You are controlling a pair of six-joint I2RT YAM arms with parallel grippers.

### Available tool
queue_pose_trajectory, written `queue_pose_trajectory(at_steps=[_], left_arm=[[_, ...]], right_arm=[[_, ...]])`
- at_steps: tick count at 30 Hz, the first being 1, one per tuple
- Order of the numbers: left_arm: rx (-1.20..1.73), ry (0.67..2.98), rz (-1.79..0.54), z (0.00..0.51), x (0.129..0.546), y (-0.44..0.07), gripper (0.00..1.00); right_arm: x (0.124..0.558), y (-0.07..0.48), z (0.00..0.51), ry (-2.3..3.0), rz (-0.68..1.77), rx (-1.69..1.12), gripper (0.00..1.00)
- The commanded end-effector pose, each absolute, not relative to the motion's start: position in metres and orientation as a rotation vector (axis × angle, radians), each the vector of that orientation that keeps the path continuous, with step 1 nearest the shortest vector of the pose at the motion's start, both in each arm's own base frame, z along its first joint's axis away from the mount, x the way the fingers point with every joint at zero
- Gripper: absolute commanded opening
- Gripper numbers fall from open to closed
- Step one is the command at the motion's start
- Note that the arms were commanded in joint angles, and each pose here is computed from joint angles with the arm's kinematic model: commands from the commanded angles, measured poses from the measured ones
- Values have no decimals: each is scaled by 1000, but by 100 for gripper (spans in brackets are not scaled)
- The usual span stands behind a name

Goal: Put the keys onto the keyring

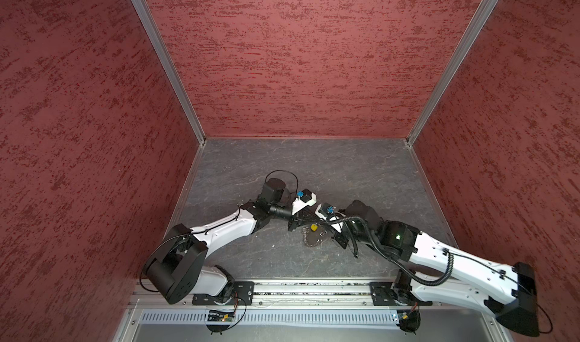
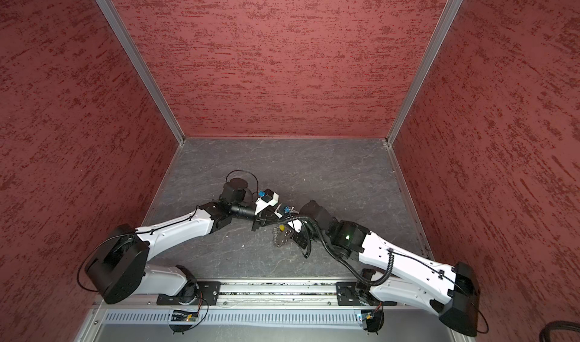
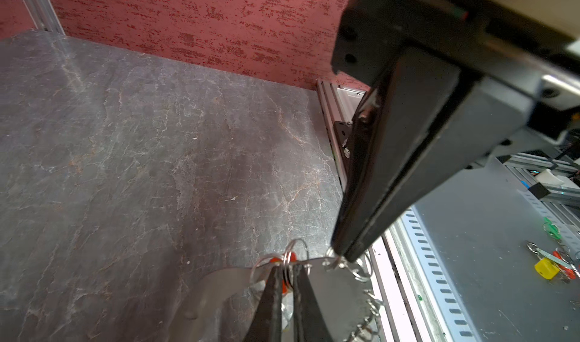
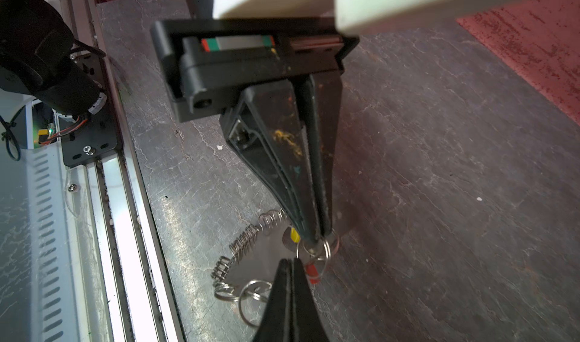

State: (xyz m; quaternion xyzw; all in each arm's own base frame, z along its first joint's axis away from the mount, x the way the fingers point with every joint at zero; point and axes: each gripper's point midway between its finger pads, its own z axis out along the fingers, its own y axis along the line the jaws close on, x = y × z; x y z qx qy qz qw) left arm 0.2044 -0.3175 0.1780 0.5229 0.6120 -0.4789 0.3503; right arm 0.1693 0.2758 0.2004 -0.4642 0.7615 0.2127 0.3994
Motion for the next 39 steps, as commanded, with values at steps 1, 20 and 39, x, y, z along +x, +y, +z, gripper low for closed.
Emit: queue_pose_trajectory(at_steps=[1,20,39], left_arm=[[1251,1627,-1231,188,228,-315,20],[1289,1326,-1297,222,195,-315,37],[1360,1331,-1393,221,183,-316,14]], right_arm=[[173,280,227,1860,631,-1070,0],[179,277,268,1584,951,-812,0],[182,281,267,1501,976,-774,0]])
